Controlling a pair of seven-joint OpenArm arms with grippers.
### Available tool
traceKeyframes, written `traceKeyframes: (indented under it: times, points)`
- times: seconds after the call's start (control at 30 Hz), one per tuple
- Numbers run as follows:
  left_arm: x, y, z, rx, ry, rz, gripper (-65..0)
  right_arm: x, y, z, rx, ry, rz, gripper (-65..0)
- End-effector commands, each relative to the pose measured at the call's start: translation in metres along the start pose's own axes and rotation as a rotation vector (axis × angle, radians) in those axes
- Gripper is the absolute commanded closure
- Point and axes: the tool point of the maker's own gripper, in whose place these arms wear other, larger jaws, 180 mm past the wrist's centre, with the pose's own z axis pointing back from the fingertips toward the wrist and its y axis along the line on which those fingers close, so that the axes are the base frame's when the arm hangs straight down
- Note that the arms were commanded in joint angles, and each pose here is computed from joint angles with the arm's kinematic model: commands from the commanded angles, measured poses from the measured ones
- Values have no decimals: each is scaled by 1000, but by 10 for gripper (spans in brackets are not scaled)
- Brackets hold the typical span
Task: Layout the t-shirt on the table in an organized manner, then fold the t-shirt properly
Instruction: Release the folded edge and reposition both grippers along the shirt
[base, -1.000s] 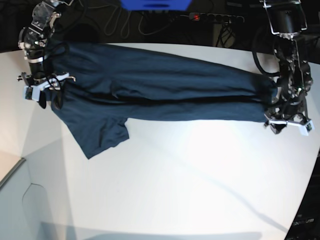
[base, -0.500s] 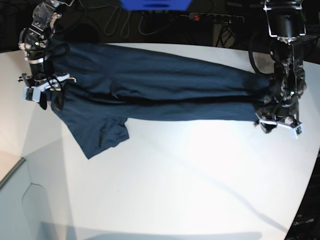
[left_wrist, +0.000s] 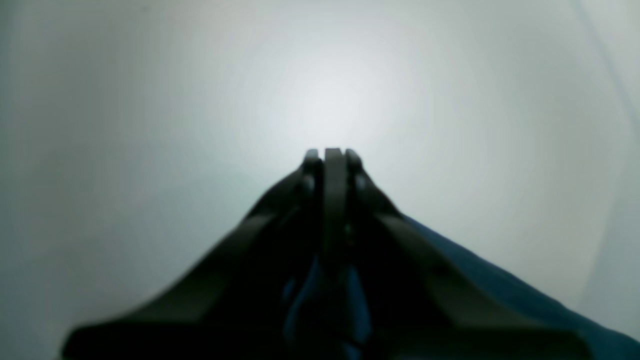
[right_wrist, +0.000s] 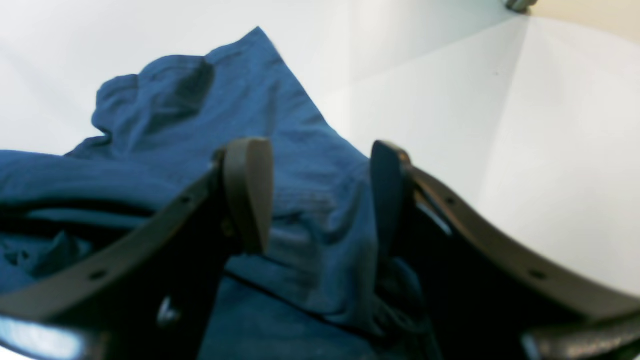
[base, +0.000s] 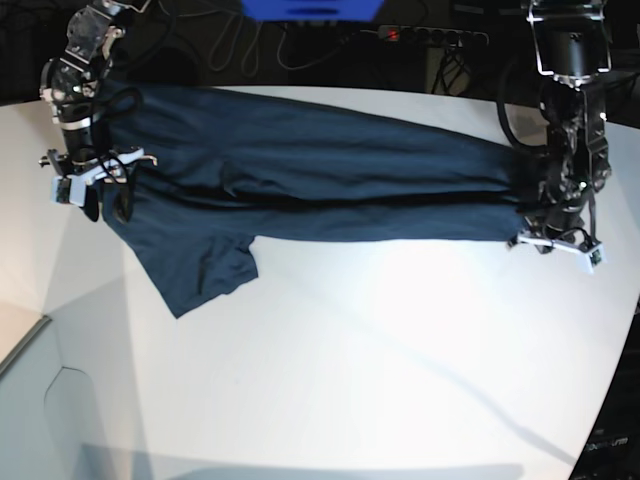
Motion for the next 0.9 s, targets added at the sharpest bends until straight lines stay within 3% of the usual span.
traceKeyframes:
  times: [0.0, 0.33, 0.57, 0.67, 0.87]
  points:
    - [24, -1, 0, -6, -58, -5, -3, 19, -2, -1, 10, -63, 9, -318]
    - [40, -16, 12, -48, -115, -9, -2, 54, -3, -1, -1, -143, 59, -320]
    - [52, -29, 29, -85, -167, -26, -2, 79, 22, -17, 64, -196, 79, -323]
    - [55, -33, 35, -96, -182, -34, -2, 84, 26, -35, 86, -127, 112, -323]
    - [55, -34, 42, -105, -190, -44, -2, 73, 20, -85, 120, 108, 151, -323]
